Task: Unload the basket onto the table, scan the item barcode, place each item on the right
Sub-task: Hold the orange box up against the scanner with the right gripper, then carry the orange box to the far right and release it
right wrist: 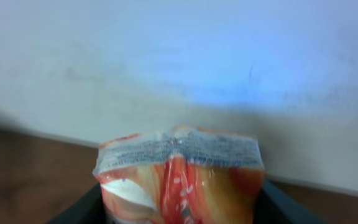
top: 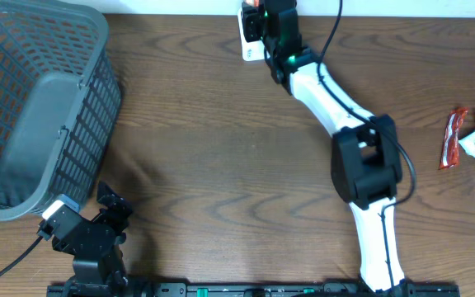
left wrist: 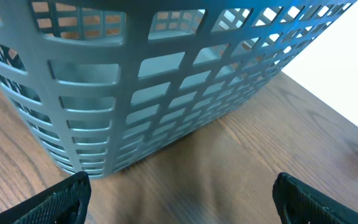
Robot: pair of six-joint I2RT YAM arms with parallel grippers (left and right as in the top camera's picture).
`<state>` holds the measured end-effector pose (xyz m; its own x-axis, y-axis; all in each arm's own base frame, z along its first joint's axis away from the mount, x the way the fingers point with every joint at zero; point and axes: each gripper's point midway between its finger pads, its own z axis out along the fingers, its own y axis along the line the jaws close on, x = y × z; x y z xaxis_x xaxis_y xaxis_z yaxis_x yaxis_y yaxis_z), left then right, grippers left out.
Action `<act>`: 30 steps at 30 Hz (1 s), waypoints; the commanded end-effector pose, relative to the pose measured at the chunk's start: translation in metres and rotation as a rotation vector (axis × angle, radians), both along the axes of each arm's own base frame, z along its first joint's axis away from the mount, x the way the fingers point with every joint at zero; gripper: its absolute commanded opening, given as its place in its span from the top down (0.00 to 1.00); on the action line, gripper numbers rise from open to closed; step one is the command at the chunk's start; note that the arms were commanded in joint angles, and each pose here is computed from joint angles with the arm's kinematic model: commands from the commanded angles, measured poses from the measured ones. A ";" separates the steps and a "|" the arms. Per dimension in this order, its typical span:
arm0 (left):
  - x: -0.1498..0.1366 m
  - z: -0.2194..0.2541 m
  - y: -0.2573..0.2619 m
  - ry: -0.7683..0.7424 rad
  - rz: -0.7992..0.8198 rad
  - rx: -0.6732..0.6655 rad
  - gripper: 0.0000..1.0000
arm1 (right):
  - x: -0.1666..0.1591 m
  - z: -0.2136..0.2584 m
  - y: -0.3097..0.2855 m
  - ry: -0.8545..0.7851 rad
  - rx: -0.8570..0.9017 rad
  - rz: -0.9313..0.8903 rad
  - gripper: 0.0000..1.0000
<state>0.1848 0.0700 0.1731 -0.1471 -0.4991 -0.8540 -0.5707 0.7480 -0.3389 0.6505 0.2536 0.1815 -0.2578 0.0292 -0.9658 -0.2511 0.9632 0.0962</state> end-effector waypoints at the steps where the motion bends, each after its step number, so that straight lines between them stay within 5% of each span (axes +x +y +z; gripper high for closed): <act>1: -0.001 0.002 0.001 -0.006 0.004 0.001 0.07 | 0.012 -0.018 -0.011 -0.043 -0.032 -0.061 0.50; 10: -0.001 0.002 0.001 -0.006 0.004 0.001 0.07 | 0.021 -0.080 -0.025 0.024 -0.054 -0.084 0.53; 19: -0.001 0.002 0.001 -0.006 0.004 0.001 0.07 | 0.005 -0.018 -0.049 0.096 -0.086 -0.109 0.58; 24: -0.001 0.002 0.001 -0.006 0.004 0.001 0.07 | -0.041 0.014 -0.095 0.294 -0.176 -0.168 0.66; 30: -0.001 0.002 0.001 -0.006 0.004 0.001 0.07 | -0.122 -0.001 -0.184 0.662 -0.327 -0.289 0.72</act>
<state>0.1847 0.0702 0.1731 -0.1469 -0.4983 -0.8545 -0.5717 0.7477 -0.3378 0.5400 0.1107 0.1708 -0.7799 -0.1075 -0.6166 -0.0559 0.9932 -0.1025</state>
